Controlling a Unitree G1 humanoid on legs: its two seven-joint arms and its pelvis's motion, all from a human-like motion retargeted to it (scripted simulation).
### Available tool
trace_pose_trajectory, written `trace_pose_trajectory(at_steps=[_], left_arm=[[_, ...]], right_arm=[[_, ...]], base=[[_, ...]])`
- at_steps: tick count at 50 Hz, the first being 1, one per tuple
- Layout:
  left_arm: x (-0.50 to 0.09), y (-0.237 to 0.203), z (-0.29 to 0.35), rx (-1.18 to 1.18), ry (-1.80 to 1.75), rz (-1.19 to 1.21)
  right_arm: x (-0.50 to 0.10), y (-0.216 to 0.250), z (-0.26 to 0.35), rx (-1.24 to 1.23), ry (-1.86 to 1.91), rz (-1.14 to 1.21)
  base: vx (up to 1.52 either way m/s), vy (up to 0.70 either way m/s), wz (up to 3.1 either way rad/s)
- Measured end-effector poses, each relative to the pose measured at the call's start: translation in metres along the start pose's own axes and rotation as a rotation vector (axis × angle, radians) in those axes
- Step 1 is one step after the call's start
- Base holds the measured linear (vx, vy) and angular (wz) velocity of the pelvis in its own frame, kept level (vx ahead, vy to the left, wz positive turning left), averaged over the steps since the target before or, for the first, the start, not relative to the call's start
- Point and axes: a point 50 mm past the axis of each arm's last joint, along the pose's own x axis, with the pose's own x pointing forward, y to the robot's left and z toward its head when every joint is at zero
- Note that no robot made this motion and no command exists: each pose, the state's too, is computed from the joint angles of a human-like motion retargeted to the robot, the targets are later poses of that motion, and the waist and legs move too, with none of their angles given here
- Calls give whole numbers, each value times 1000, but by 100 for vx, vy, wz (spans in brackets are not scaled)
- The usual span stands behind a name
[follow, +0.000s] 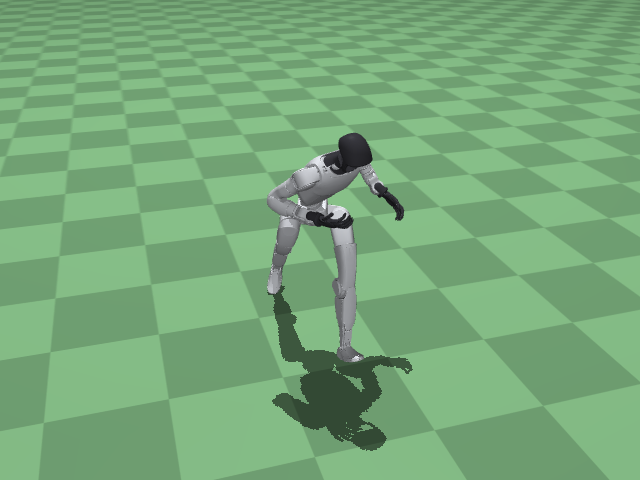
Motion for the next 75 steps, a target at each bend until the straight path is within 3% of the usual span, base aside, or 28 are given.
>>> trace_pose_trajectory(at_steps=[3,4,5,8,10,13,15,17,21,24,27,30,33,35,38,42,45,50,54,58,61,65,68,70,75], left_arm=[[6,-2,-8,-131,-18,162],[9,-5,-14,-188,-12,246],[12,-10,-20,-250,1,337],[74,-41,-20,-377,113,483],[132,-58,19,-248,78,348],[176,-100,136,1,-334,97],[167,-135,215,78,-680,-43],[137,-161,268,-7,-957,-187],[85,-189,316,-243,-1144,-440],[51,-201,317,-481,-1118,-584],[16,-213,305,-632,-1112,-702],[-2,-230,283,-609,-1067,-757],[9,-243,227,-609,-774,-655],[21,-232,186,-589,-602,-514],[24,-198,144,-565,-511,-446],[25,-159,108,-431,-439,-488],[34,-147,96,-303,-411,-520],[68,-167,95,-114,-428,-481],[101,-195,100,-4,-362,-456],[114,-220,163,80,-551,-431],[84,-236,245,-58,-826,-441],[15,-216,318,-502,-1144,-518],[-16,-196,319,-874,-1207,-477],[-19,-199,305,-915,-1147,-437],[-8,-256,233,-525,-842,-842]], right_arm=[[-32,13,-38,328,203,-48],[-40,13,-52,334,270,-76],[-48,12,-67,297,338,-100],[-56,-15,-103,-156,508,-210],[-54,-40,-101,-424,518,-276],[-60,-66,-62,-466,417,-407],[-68,-77,-41,-467,373,-460],[-82,-88,-29,-561,395,-497],[-117,-109,-35,-641,560,-677],[-145,-117,-33,-632,634,-843],[-158,-125,-12,-711,672,-851],[-146,-141,-5,-786,680,-787],[-95,-166,-22,-965,590,-751],[-46,-166,-24,-1033,393,-747],[3,-133,-10,-907,115,-618],[3,-99,-5,-950,128,-346],[-23,-94,-20,-1039,280,-278],[-75,-99,-68,-871,529,-383],[-70,-105,-79,-822,570,-388],[-58,-100,-88,-771,574,-347],[-47,-93,-78,-770,578,-200],[-43,-83,-71,-716,632,-25],[-50,-78,-76,-636,674,7],[-56,-77,-79,-567,712,14],[-53,-80,-72,-472,779,99]], base=[[177,47,-62],[172,58,45],[158,57,123],[133,39,222],[121,13,195],[127,2,103],[134,-5,24],[147,-11,19],[169,-23,136],[184,-45,165],[173,-52,62],[157,-44,-114],[124,-27,-160],[101,-11,-150],[97,3,-98],[104,13,21],[112,14,-9],[124,20,-59],[106,20,91],[66,14,79],[38,12,117],[29,6,206],[29,-2,335],[27,-6,383],[19,-9,341]])
